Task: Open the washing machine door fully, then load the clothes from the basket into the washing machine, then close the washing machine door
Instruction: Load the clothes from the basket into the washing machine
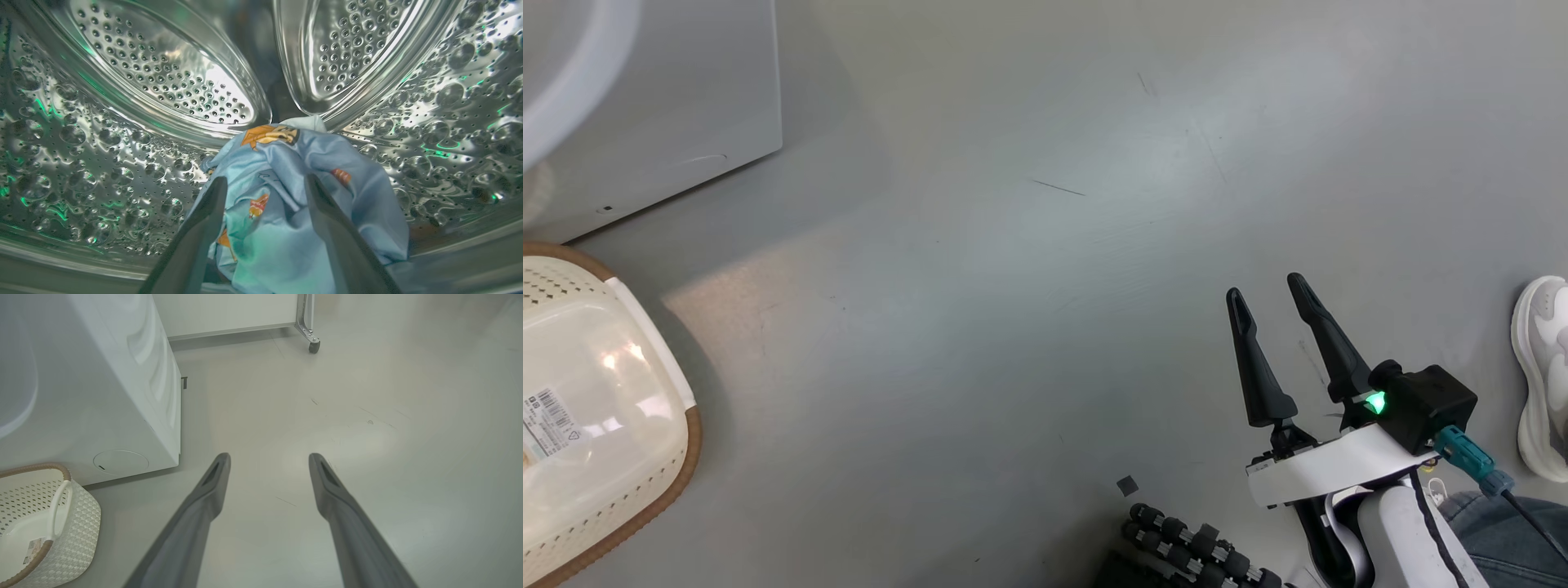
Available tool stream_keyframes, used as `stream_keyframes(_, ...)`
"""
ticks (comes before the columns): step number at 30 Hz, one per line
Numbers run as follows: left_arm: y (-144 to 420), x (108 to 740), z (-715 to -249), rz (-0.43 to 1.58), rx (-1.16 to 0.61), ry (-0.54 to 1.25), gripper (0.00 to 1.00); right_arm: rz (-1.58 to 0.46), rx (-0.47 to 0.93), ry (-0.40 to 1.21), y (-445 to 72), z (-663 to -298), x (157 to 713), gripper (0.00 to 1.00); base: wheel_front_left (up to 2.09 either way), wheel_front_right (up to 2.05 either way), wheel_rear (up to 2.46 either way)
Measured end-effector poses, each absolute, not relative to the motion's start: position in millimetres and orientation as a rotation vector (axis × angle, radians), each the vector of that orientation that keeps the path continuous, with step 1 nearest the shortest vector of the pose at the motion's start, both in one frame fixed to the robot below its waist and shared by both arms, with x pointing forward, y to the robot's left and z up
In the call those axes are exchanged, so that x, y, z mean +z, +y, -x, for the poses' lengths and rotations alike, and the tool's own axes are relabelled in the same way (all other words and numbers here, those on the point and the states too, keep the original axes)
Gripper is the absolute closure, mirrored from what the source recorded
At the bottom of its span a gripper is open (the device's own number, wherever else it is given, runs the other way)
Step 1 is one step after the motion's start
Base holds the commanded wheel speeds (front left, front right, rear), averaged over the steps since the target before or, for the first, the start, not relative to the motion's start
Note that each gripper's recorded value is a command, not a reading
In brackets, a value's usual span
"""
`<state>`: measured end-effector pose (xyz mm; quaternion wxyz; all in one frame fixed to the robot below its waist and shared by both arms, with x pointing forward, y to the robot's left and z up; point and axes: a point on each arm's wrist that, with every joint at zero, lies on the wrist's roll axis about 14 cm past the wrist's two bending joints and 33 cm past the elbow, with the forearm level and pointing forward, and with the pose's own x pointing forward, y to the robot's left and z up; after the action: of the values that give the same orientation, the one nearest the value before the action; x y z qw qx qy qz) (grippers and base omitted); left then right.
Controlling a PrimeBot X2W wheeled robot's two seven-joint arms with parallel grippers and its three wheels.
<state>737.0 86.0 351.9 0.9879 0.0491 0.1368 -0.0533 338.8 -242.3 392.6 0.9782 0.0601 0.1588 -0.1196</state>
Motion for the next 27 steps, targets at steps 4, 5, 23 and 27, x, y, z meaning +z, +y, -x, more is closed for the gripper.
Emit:
stream_keyframes(4,87.6,352.7,-733.8,-0.101,-0.101,0.304,0.00,-0.126,-0.233,0.306,-239.8,-339.2,397.0,0.00,0.00,0.00,0.00)
stream_keyframes(5,88.1,354.5,-733.5,-0.098,-0.098,0.306,0.00,-0.126,-0.232,0.301,-239.7,-339.2,398.3,0.00,0.00,0.00,0.00)
stream_keyframes(23,58.2,373.4,-689.7,-0.001,-0.134,0.332,0.00,-0.146,-0.192,0.206,-234.7,-350.7,421.8,0.00,0.00,0.00,0.00)
stream_keyframes(27,68.5,370.1,-672.3,-0.006,-0.122,0.342,0.00,-0.149,-0.161,0.193,-227.8,-355.4,424.2,0.00,0.00,0.00,0.00)
